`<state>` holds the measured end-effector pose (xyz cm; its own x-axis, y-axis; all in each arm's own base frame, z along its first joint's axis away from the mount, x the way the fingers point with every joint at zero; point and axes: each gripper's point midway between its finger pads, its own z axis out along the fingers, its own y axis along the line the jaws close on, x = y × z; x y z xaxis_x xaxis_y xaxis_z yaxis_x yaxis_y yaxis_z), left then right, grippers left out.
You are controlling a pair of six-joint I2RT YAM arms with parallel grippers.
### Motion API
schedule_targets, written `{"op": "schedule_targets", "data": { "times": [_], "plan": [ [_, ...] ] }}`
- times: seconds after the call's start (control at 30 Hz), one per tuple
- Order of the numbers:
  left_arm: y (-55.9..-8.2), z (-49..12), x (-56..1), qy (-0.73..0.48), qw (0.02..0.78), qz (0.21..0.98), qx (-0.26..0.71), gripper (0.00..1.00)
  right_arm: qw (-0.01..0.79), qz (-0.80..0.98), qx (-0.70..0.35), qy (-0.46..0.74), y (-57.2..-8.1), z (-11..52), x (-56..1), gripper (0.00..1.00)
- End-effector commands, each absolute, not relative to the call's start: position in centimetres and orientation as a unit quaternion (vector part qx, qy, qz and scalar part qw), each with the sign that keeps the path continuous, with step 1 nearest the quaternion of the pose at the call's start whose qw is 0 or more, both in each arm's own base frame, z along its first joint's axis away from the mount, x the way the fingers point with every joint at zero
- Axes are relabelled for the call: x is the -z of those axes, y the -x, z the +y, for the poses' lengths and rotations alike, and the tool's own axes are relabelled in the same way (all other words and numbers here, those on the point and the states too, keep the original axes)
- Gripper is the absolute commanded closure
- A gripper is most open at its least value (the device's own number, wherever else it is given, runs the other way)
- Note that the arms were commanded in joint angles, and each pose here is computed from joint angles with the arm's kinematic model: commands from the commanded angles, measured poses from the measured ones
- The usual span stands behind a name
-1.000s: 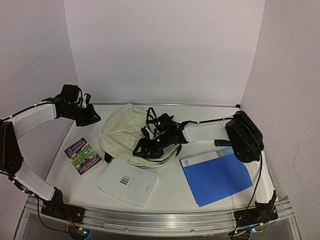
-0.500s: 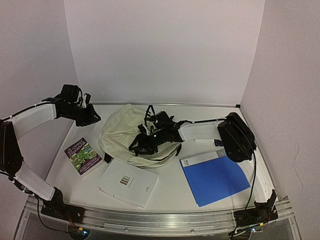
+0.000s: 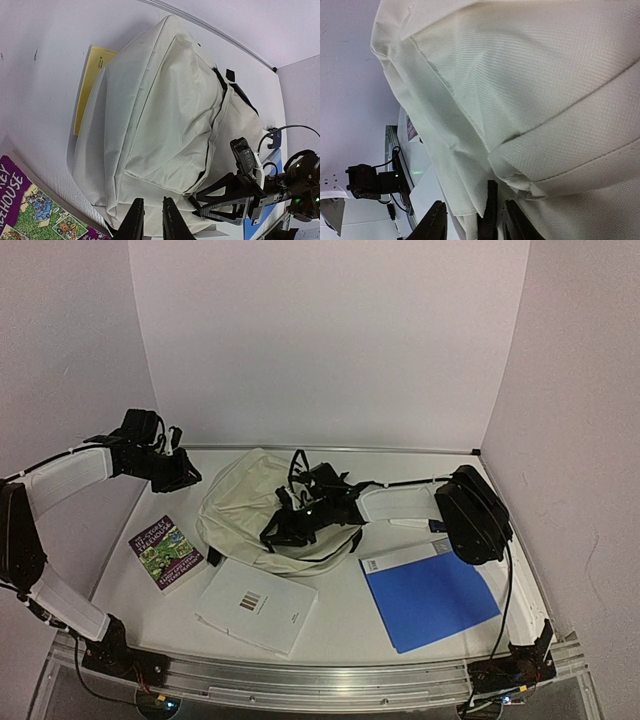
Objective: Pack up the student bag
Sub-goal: Unzip the student bag at the center of the board.
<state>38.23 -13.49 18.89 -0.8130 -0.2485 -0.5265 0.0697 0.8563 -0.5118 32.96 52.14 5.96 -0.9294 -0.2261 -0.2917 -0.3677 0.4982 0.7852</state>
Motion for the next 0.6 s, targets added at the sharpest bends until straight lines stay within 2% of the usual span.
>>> {"op": "schedule_targets", "data": {
  "times": [0.0, 0.37, 0.57],
  "plan": [
    [-38.3, -12.9, -19.2, 0.045, 0.312, 0.916, 0.250, 0.85, 0.099, 0.871, -0.442, 0.192, -33.4, 51.9, -5.6, 0.62],
    [-38.3, -12.8, -18.5, 0.047, 0.302, 0.920, 0.244, 0.85, 0.120, 0.868, -0.404, 0.262, -31.9, 52.7, -5.7, 0.65],
    [-38.2, -12.7, -18.3, 0.049, 0.299, 0.922, 0.241, 0.82, 0.144, 0.871, -0.370, 0.288, -32.7, 53.1, -5.3, 0.69]
  ]
}}
